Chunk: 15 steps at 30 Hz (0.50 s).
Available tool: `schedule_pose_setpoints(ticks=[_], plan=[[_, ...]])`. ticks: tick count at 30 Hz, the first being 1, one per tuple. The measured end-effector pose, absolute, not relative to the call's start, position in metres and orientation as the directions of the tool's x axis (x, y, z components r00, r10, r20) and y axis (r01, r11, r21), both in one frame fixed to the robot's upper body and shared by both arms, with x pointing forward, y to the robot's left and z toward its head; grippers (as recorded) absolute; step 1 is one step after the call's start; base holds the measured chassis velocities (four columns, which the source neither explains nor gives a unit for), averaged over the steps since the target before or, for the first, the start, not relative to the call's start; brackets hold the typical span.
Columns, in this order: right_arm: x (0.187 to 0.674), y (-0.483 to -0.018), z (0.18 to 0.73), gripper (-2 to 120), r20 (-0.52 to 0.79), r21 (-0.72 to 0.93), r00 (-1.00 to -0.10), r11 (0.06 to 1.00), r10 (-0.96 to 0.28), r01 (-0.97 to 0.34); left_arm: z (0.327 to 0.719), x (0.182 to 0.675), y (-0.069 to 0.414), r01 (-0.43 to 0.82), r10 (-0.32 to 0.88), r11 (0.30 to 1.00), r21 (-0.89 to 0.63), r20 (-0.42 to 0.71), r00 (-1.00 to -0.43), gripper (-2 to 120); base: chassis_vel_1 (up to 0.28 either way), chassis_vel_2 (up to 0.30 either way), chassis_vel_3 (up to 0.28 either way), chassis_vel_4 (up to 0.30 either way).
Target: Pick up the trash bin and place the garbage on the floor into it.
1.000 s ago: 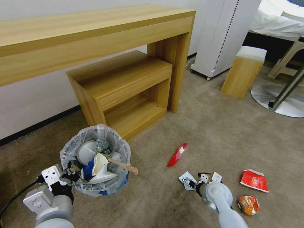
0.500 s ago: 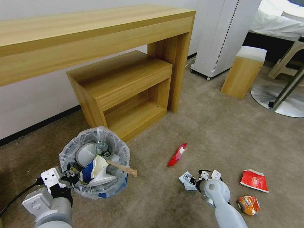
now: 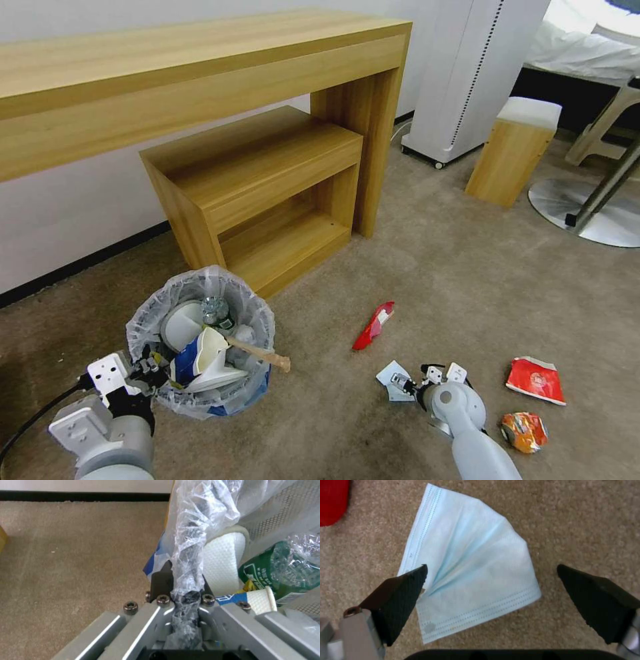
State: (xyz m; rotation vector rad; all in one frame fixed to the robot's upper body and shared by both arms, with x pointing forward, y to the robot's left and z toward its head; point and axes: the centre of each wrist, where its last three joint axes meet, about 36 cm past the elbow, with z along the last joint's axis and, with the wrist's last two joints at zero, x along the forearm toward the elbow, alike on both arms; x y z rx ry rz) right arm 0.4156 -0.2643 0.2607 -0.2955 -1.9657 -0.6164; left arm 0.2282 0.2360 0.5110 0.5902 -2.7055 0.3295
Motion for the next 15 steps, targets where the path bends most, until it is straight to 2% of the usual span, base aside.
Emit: schedule_pose_setpoints(ticks=[2, 3, 4, 7, 8, 11, 12, 15], plan=[[0.4164, -0.2641, 0.2604, 98, 0.886, 0.292, -0.459, 0.841, -0.059, 0.456, 0.511, 0.2281, 0.2359, -0.439, -0.357, 0.886, -0.15, 0.384, -0.851, 1, 0.0, 0.0, 0.0, 0.0], [0.4171, -0.2637, 0.2599, 89, 0.886, 0.289, -0.46, 0.843, -0.057, 0.453, 0.5109, 0.2281, 0.2358, -0.44, -0.358, 0.885, -0.15, 0.385, -0.851, 1, 0.0, 0.0, 0.0, 0.0], [0.4171, -0.2637, 0.2599, 89, 0.886, 0.289, -0.46, 0.843, -0.057, 0.453, 0.5109, 0.2281, 0.2358, -0.44, -0.358, 0.885, -0.15, 0.385, -0.851, 1, 0.0, 0.0, 0.0, 0.0], [0.418, -0.2634, 0.2583, 76, 0.886, 0.28, -0.461, 0.852, -0.051, 0.443, 0.5108, 0.228, 0.2354, -0.441, -0.358, 0.885, -0.151, 0.386, -0.85, 1, 0.0, 0.0, 0.0, 0.0], [0.418, -0.2634, 0.2583, 76, 0.886, 0.28, -0.461, 0.852, -0.051, 0.443, 0.5108, 0.228, 0.2354, -0.441, -0.358, 0.885, -0.151, 0.386, -0.85, 1, 0.0, 0.0, 0.0, 0.0], [0.4181, -0.2634, 0.2575, 61, 0.885, 0.272, -0.463, 0.857, -0.045, 0.437, 0.5108, 0.2279, 0.2353, -0.441, -0.358, 0.885, -0.15, 0.386, -0.85, 1, 0.0, 0.0, 0.0, 0.0], [0.4181, -0.2634, 0.2575, 61, 0.885, 0.272, -0.463, 0.857, -0.045, 0.437, 0.5108, 0.2279, 0.2353, -0.441, -0.358, 0.885, -0.15, 0.386, -0.85, 1, 0.0, 0.0, 0.0, 0.0], [0.4181, -0.2645, 0.2569, 48, 0.886, 0.265, -0.462, 0.86, -0.039, 0.435, 0.5105, 0.2275, 0.2354, -0.442, -0.359, 0.885, -0.149, 0.388, -0.849, 1, 0.0, 0.0, 0.0, 0.0]])
